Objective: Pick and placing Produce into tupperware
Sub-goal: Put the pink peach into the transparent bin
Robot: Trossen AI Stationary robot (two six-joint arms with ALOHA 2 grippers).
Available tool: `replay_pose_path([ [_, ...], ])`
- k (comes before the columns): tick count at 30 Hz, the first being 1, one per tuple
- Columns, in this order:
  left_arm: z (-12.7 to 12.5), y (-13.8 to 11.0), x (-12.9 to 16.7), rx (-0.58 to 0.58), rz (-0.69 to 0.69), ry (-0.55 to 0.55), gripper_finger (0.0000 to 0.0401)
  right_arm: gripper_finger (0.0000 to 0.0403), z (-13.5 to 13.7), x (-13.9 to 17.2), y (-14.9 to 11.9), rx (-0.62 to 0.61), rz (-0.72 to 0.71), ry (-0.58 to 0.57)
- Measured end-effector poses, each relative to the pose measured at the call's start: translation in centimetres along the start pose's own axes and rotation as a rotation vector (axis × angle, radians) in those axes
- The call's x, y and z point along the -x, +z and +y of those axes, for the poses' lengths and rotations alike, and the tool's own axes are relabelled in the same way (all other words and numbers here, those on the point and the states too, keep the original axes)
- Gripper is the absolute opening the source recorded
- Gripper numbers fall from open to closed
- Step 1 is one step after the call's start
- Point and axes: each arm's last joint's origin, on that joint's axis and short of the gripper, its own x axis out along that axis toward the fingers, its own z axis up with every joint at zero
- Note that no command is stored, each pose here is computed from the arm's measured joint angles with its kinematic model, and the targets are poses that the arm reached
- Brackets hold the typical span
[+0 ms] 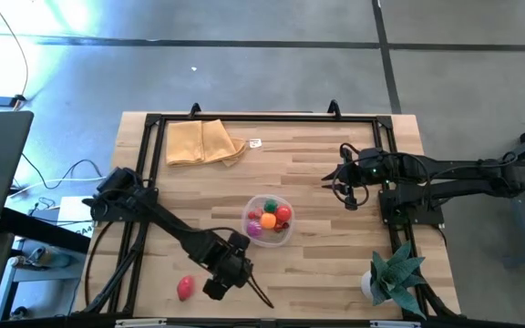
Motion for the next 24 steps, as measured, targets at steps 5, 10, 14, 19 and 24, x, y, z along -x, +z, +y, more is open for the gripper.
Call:
replay_pose_path([
  [5, 0.1, 0.1, -0.4, -0.056, -0.007, -0.012, 0.0174, 0.0083, 0.0, 0.0, 0.0, 0.000, -0.002, -0.001],
  [10, 0.0, 0.1, -1.3, -0.056, 0.015, -0.035, 0.0174, 0.0083, 0.0, 0.0, 0.0, 0.000, -0.003, 0.000],
  [14, -0.1, 0.1, -2.6, -0.056, 0.033, -0.050, 0.0174, 0.0083, 0.0, 0.0, 0.0, 0.000, -0.002, -0.001],
  [19, -0.1, 0.1, -3.3, -0.048, 0.036, -0.049, 0.0174, 0.0083, 0.0, 0.0, 0.0, 0.000, -0.003, 0.000],
  [24, -0.2, 0.2, -3.2, -0.040, 0.028, -0.048, 0.0174, 0.0083, 0.0, 0.0, 0.0, 0.000, -0.002, 0.000],
])
